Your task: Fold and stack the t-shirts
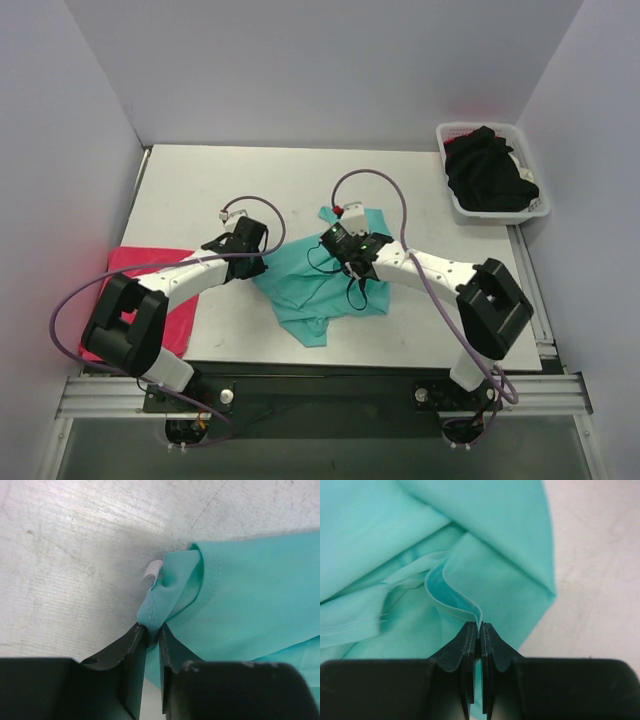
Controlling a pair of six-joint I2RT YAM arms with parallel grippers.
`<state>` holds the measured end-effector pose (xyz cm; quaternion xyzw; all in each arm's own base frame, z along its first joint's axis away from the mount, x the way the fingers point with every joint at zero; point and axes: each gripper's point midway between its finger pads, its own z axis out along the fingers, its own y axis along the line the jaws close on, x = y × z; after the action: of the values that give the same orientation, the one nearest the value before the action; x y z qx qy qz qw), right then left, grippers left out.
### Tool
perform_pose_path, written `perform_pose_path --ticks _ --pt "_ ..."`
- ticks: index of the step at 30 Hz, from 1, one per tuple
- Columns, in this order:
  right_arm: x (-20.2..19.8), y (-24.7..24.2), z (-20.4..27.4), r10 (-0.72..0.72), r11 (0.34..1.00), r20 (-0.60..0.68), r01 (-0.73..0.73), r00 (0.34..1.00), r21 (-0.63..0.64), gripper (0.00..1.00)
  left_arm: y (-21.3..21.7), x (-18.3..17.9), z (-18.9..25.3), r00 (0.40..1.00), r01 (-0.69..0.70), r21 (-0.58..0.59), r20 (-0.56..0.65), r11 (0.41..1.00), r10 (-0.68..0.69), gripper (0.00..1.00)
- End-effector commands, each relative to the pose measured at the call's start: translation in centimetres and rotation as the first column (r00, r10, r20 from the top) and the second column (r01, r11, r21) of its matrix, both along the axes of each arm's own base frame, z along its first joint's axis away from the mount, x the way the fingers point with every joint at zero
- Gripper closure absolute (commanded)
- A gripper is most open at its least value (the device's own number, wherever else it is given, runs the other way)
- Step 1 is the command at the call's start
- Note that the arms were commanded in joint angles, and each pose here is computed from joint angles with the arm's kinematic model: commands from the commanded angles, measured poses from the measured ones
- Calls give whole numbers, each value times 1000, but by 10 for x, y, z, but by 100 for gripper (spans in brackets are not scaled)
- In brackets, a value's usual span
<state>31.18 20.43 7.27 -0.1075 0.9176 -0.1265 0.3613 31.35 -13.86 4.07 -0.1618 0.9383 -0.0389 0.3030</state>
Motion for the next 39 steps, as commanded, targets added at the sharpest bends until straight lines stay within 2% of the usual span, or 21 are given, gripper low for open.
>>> perform_pose_path --ticks 1,2,3,6,10,17,30,39 --pt "-3 -48 34 -156 987 95 158 983 -7 100 1 13 31 996 -18 -19 81 1000 20 72" --pt "-4 -60 35 -183 983 92 185 979 -9 100 1 12 32 996 -18 -21 84 1000 20 66" --pt "-4 -66 42 -204 979 108 204 973 11 100 1 12 34 996 -16 -23 87 1000 18 52" --pt "-11 -89 41 -257 966 108 258 960 1 100 3 11 40 995 -13 -13 99 1000 14 36" --pt "-20 -116 40 -356 933 111 360 928 -17 100 4 4 44 996 7 -1 89 1000 -7 31" --pt "-42 -138 18 -469 882 65 471 881 -24 100 -25 -8 47 986 133 -97 118 986 -121 32" --pt "-45 -142 12 -487 871 50 489 872 -43 100 -65 -31 20 965 261 -212 60 942 -254 48" --pt "-47 -143 7 -489 870 36 490 872 -54 100 -70 -28 6 964 264 -199 45 944 -261 52"
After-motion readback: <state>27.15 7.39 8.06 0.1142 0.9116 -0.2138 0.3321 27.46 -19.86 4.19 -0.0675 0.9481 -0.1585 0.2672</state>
